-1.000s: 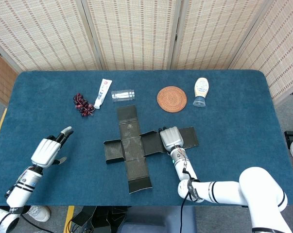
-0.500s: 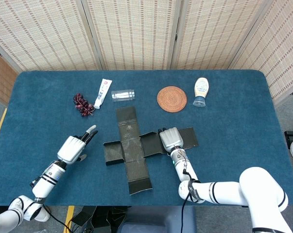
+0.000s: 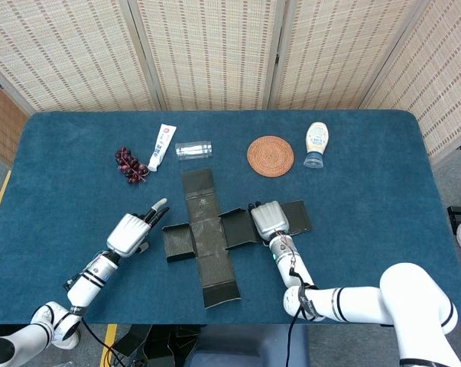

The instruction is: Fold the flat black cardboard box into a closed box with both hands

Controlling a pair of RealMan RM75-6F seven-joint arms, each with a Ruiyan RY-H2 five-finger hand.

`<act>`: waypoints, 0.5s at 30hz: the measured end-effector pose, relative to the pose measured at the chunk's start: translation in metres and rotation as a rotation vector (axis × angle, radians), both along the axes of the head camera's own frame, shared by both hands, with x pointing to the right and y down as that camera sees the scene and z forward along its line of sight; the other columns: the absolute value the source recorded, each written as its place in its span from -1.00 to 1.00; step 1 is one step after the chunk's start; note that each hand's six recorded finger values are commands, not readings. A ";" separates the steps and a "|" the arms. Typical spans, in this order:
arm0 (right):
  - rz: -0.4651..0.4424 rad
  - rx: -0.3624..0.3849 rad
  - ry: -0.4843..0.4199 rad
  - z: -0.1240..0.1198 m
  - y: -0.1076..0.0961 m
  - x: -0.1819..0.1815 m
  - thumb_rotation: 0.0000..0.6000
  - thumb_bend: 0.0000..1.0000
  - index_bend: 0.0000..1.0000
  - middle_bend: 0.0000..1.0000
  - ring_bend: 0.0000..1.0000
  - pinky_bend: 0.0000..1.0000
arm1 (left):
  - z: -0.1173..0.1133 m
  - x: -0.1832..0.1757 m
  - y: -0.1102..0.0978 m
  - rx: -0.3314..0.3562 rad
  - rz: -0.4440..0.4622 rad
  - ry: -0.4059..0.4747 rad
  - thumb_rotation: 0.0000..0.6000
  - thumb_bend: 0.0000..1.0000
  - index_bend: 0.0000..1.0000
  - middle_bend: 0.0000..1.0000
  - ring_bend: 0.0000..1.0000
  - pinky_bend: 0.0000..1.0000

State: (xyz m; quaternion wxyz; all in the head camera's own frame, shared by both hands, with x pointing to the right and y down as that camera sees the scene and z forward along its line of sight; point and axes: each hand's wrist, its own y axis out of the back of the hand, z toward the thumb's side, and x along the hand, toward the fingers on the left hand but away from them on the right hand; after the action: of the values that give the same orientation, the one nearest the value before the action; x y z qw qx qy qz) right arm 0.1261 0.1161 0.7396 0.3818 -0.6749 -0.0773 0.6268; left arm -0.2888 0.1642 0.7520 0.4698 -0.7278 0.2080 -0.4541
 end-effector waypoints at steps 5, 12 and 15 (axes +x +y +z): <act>0.004 -0.001 -0.003 0.000 0.000 0.002 1.00 -0.48 -0.56 -0.37 0.61 0.84 | 0.001 0.010 0.001 -0.006 0.008 0.023 1.00 -0.81 -1.00 -1.00 0.11 0.33; 0.005 0.000 -0.006 -0.001 0.000 0.002 1.00 -0.48 -0.56 -0.37 0.61 0.84 | 0.000 0.021 0.000 -0.005 0.011 0.049 1.00 -0.81 -1.00 -1.00 0.11 0.33; 0.005 -0.002 -0.008 0.000 0.000 0.002 1.00 -0.48 -0.56 -0.37 0.61 0.84 | 0.001 0.024 0.000 -0.010 0.012 0.051 1.00 -0.81 -1.00 -1.00 0.11 0.33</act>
State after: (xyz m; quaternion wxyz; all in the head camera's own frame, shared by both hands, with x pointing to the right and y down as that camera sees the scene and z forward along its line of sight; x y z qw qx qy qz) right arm 0.1278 0.1159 0.7394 0.3792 -0.6776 -0.0798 0.6251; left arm -0.2643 0.1643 0.7532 0.4636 -0.7426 0.2134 -0.4337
